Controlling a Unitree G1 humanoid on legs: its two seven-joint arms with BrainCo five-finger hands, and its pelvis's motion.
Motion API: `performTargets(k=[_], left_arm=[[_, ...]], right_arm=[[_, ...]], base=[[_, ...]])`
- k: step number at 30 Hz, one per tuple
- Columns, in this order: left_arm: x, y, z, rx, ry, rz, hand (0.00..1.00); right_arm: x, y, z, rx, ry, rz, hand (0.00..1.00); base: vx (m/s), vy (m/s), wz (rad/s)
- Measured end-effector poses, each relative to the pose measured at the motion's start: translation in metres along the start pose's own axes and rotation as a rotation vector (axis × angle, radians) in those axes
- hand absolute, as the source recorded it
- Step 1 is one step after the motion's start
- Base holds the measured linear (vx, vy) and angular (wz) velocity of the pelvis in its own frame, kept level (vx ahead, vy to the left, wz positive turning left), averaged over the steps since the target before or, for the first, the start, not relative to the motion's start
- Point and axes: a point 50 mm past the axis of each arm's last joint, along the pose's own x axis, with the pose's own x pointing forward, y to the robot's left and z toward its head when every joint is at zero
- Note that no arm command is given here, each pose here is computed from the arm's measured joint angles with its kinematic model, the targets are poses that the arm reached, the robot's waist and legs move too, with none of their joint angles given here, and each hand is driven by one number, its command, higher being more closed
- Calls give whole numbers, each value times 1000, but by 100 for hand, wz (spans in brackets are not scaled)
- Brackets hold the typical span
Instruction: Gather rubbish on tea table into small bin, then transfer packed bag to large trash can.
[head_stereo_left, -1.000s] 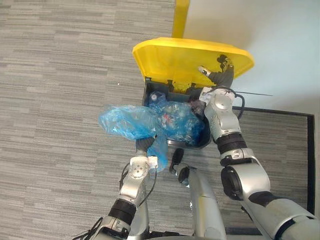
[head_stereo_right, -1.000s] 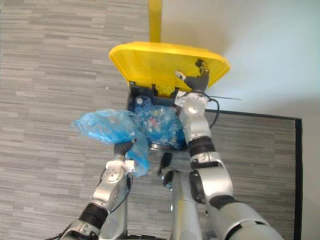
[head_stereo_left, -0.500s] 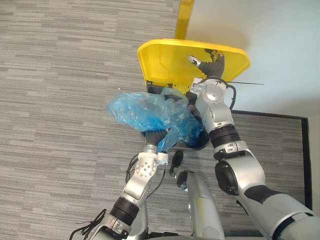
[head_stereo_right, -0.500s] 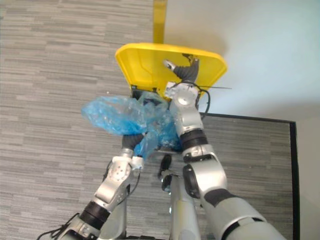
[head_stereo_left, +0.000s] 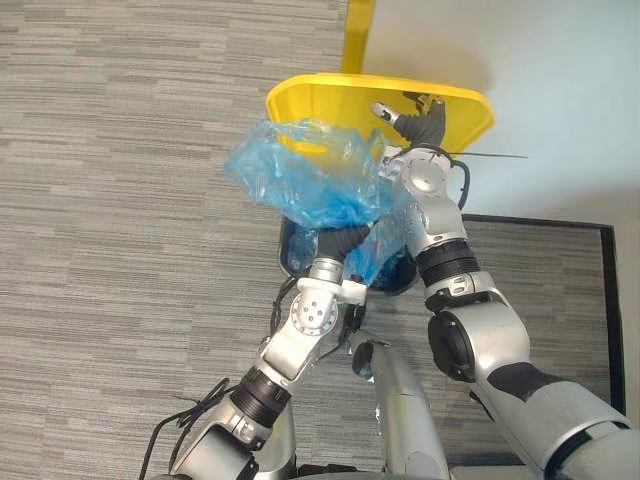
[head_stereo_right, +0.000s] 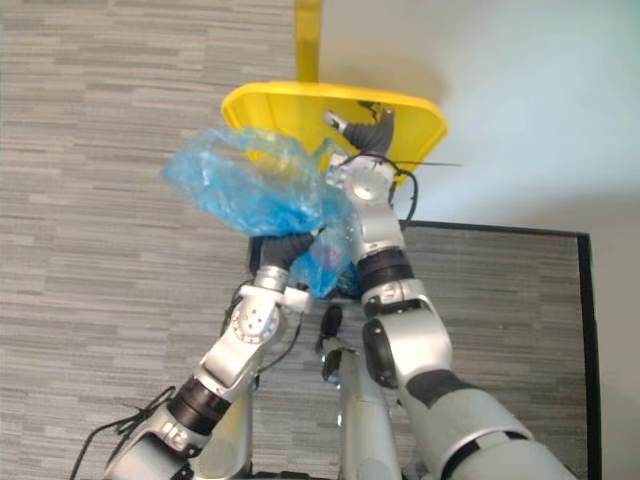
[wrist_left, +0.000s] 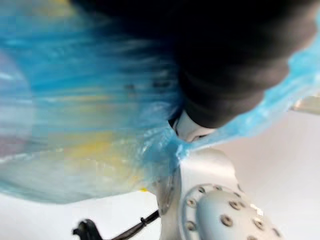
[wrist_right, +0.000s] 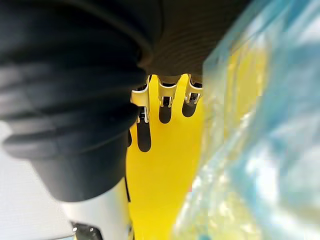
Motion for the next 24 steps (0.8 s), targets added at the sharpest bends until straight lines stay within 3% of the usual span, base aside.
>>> performTargets(k=[15,16,24], left_arm=[[41,51,-41,178,236,205,100],[42,56,-42,174,247,229,0],[38,77,-58,177,351,320,0]], right_arm=[[-8,3,31,-7,-188,65,0],[-9,4,31,-15,-192,74,0],[-16,18,36,-19,-233,137,0]], base=[[-40,21,-10],[-31,0,-11],[-47,-8,-13]])
